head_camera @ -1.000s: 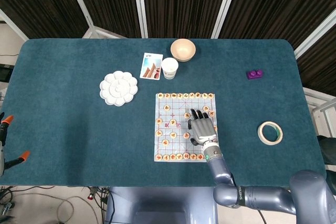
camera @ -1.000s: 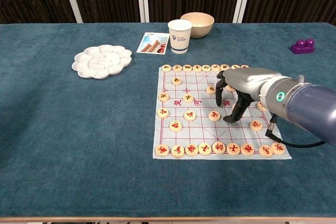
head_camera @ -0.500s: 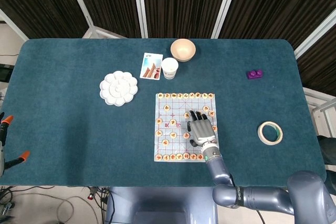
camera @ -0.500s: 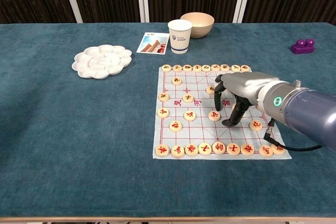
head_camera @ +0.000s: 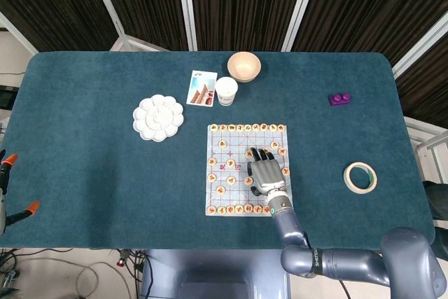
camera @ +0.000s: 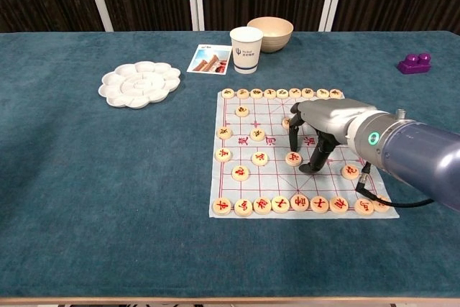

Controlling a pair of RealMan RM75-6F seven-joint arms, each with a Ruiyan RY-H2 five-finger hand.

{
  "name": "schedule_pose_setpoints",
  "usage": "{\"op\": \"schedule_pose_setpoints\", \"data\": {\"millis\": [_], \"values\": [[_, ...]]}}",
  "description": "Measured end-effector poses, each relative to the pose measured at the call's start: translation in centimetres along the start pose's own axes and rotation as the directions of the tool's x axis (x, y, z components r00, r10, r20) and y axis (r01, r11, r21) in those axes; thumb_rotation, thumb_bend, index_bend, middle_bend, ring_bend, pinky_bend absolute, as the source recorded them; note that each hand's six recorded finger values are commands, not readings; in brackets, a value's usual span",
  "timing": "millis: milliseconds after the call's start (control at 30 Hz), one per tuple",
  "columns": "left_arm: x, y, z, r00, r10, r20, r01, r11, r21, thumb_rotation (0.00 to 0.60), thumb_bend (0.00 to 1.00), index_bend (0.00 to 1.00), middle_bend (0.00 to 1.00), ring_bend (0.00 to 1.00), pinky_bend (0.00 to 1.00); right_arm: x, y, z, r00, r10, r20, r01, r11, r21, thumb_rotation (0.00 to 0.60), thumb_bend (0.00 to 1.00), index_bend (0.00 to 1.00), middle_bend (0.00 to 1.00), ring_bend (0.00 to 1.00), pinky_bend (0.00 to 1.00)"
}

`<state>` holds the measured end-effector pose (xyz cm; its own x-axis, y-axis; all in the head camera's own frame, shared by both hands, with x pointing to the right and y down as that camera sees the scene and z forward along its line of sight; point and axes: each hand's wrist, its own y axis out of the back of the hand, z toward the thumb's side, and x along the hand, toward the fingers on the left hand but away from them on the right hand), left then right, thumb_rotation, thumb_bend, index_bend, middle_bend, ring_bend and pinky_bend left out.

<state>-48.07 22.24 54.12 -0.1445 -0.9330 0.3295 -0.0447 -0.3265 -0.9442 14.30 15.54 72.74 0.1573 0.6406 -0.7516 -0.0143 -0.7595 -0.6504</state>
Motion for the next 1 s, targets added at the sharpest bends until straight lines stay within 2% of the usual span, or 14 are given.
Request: {"op": "schedule_pose_setpoints", "data": {"millis": [1000], "values": [[0.1, -0.11, -0.03, 1.0, -0.003, -0.001, 0.003, 1.0, 0.002, 0.6, 0.0, 0.11, 0.0, 0.0, 0.0, -0.58, -0.06, 0.74, 1.0, 0.011, 0.004, -0.011, 1.0, -0.014, 0.6, 0.37, 0.49, 0.0, 0.02, 0.14]]}}
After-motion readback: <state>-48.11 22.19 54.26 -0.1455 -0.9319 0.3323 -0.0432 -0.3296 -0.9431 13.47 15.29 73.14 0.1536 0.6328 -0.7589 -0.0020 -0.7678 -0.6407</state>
